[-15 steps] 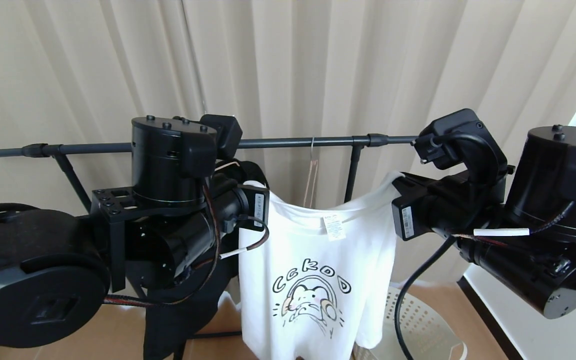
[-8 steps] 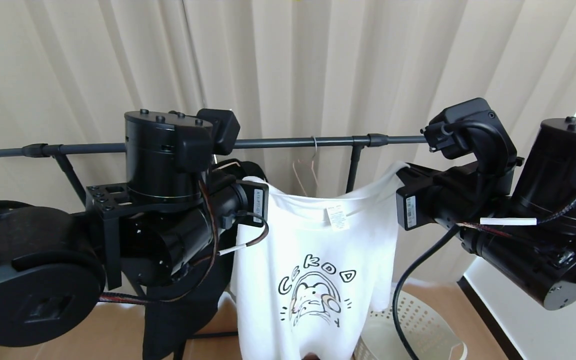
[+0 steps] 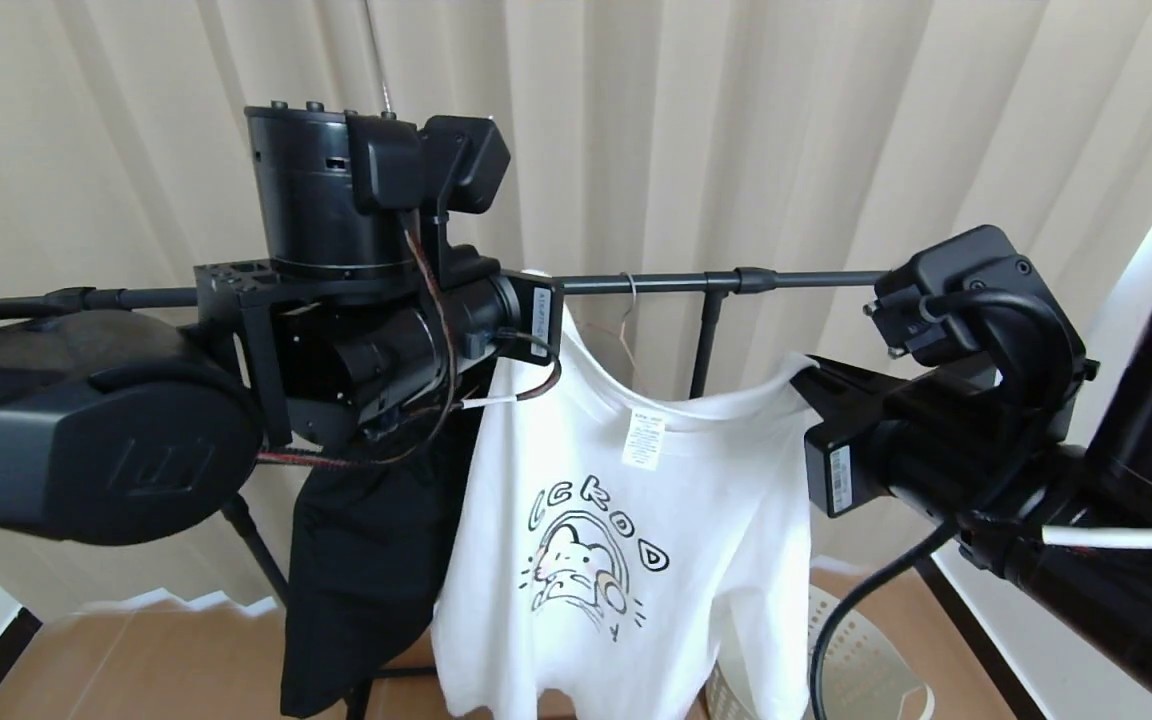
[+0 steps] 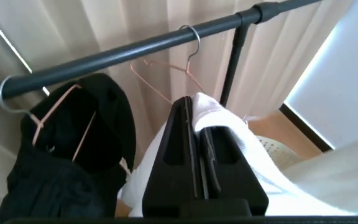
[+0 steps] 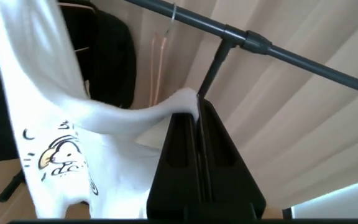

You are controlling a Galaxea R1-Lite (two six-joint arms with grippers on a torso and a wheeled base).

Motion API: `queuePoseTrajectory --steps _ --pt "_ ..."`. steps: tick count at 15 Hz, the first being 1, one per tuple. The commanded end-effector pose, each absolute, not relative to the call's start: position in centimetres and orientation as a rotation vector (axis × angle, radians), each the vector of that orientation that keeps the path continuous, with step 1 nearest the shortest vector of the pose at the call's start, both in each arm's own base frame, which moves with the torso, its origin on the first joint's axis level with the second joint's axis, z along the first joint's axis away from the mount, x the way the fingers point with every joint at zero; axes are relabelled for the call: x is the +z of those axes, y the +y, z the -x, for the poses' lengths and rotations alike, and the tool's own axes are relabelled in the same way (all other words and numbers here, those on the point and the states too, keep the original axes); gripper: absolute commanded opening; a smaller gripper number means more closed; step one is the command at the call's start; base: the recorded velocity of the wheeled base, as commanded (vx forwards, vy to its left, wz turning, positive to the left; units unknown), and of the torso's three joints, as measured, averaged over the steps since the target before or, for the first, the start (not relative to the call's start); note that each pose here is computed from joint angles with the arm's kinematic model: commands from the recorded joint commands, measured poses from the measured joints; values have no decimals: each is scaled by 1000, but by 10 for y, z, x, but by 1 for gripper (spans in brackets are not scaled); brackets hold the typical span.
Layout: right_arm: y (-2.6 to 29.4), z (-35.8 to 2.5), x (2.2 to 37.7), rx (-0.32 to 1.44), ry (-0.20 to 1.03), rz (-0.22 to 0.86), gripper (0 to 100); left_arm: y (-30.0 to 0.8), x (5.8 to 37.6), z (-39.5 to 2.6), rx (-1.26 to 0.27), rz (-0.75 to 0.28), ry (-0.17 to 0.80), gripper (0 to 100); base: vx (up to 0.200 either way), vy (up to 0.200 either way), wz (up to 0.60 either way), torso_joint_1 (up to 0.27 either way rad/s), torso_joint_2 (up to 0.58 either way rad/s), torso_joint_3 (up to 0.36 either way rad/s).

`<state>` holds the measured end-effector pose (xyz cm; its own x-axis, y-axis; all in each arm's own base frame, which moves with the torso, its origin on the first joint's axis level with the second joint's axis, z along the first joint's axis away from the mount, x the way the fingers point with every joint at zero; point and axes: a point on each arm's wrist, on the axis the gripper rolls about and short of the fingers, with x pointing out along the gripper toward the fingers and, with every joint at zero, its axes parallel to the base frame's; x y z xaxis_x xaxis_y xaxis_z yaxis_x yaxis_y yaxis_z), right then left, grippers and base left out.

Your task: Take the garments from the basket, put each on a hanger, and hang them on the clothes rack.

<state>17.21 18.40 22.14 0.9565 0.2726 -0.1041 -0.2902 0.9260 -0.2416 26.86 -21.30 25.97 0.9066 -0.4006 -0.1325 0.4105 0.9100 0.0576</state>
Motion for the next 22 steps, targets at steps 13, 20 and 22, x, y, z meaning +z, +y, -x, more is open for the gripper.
queuePoseTrajectory --steps 13,20,22 --pt "277 -122 214 546 105 41 0 -228 285 -320 -758 -52 19 0 0 0 0 0 0 0" --pt "208 -155 221 349 64 252 0 -201 290 -312 -559 -103 124 0 0 0 0 0 0 0" --pt "192 -173 223 262 63 272 0 -196 290 -305 -515 -137 163 0 0 0 0 0 0 0"
